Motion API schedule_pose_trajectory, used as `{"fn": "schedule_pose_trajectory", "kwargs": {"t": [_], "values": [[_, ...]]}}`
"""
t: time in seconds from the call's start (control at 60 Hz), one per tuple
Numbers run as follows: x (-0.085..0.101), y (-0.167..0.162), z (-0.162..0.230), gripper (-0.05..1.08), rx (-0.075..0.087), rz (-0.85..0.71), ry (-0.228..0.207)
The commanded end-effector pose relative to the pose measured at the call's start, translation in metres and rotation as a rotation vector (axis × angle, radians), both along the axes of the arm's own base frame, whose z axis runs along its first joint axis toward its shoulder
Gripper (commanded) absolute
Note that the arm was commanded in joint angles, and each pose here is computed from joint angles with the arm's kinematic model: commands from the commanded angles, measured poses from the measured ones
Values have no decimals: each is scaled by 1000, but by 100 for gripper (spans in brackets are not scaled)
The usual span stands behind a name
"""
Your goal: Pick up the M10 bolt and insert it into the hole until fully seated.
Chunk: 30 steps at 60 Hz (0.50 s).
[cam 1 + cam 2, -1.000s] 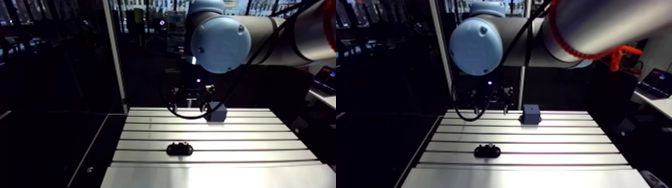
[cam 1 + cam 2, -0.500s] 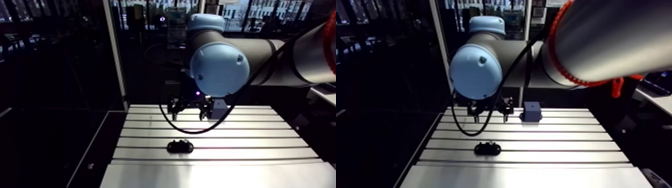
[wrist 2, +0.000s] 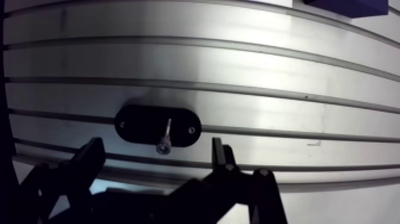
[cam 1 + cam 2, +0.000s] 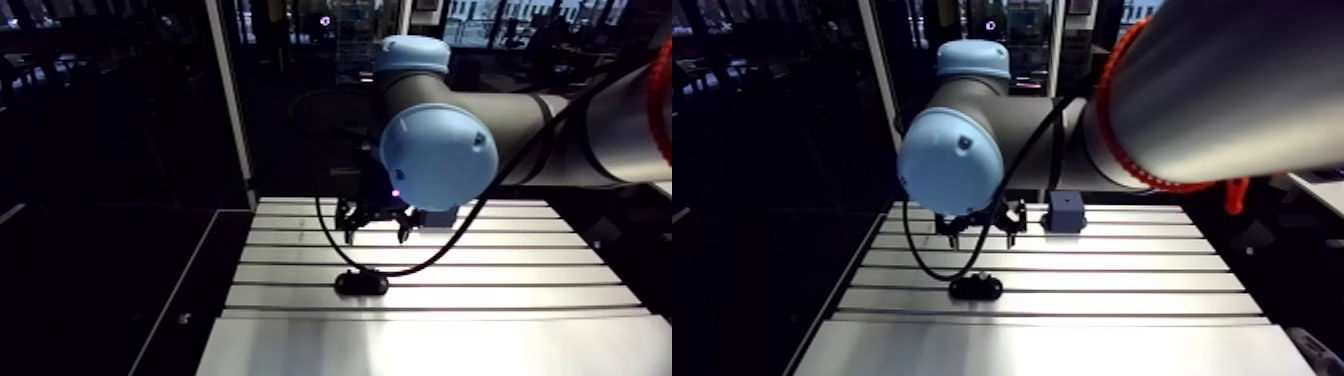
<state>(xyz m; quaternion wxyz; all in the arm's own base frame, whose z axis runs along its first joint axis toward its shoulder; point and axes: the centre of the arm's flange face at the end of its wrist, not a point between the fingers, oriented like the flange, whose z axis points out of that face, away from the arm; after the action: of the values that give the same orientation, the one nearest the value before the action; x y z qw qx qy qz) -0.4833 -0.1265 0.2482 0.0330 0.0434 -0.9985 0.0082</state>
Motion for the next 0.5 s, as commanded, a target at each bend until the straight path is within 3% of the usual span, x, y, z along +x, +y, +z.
{"fn": "schedule_pose_trajectory", "kwargs": {"t": [0.017, 0.5], "values": [[2, -1, -6, 3, 0, 1, -7], [7, -1, -20, 4, 1, 0, -38]]}}
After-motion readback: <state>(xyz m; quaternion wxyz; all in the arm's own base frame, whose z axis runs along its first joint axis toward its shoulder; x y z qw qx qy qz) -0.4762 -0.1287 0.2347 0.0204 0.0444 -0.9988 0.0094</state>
